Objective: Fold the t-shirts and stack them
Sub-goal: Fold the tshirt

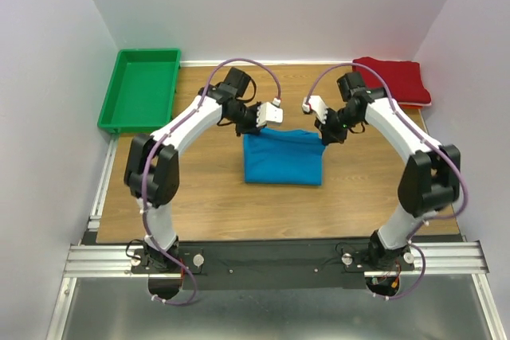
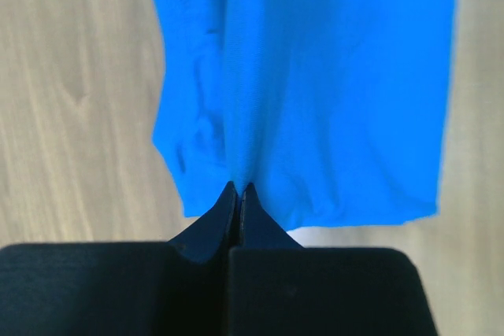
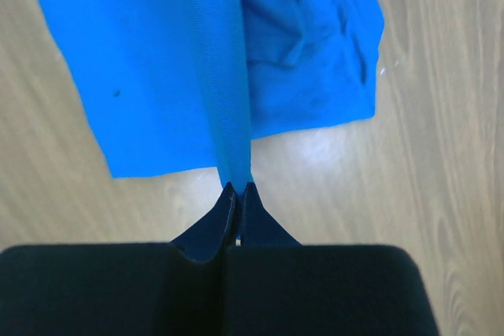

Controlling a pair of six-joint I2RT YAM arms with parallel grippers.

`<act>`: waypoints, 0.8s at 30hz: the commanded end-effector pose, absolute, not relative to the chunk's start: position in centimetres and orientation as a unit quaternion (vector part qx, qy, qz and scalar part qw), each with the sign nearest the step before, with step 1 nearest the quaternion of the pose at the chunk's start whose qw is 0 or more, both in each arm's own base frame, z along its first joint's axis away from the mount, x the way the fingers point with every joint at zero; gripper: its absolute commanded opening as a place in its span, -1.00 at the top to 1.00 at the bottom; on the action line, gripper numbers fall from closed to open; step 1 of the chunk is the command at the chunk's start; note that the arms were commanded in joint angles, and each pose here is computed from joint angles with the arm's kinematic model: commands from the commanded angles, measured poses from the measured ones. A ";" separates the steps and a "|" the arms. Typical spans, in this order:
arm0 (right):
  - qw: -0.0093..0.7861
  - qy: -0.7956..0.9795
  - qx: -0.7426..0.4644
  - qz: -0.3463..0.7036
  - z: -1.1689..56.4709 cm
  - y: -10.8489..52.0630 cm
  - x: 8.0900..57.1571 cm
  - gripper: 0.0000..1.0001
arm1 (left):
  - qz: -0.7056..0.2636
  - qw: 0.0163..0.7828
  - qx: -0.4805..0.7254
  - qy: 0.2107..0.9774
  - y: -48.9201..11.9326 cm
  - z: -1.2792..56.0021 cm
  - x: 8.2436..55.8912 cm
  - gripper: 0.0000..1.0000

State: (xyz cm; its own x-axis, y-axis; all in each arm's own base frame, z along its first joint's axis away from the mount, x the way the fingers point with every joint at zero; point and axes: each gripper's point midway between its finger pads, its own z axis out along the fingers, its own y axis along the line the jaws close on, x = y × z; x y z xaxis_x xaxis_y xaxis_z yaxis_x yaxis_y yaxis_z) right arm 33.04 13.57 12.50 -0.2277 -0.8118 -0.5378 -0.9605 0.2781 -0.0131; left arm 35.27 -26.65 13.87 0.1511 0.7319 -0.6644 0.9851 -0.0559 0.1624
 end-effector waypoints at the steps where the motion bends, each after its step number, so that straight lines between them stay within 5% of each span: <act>1: 0.207 0.767 -0.582 0.174 9.9 13.5 35.4 0.99 | -0.179 0.298 0.697 0.628 -24.7 12.2 39.1 0.98; 8: 0.203 0.791 -0.537 0.213 6.6 15.8 39.5 0.99 | -0.198 0.263 0.689 0.646 -24.6 5.8 40.1 0.95; 15: 0.167 0.807 -0.525 0.215 3.8 15.0 38.0 0.99 | -0.201 0.264 0.677 0.657 -24.5 5.1 39.5 0.91; 24: 0.147 0.799 -0.539 0.222 4.8 15.5 30.9 0.99 | -0.248 0.211 0.707 0.628 -25.0 4.4 29.1 0.92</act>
State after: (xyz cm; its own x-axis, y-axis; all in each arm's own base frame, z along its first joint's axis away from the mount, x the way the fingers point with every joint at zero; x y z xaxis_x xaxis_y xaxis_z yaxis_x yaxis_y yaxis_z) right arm 34.25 15.79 3.73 -0.3771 -0.7828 -0.4949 -0.9261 0.3236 0.1938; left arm 34.16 -25.50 4.22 0.0938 0.7756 -0.6242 0.9955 -0.0818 0.0479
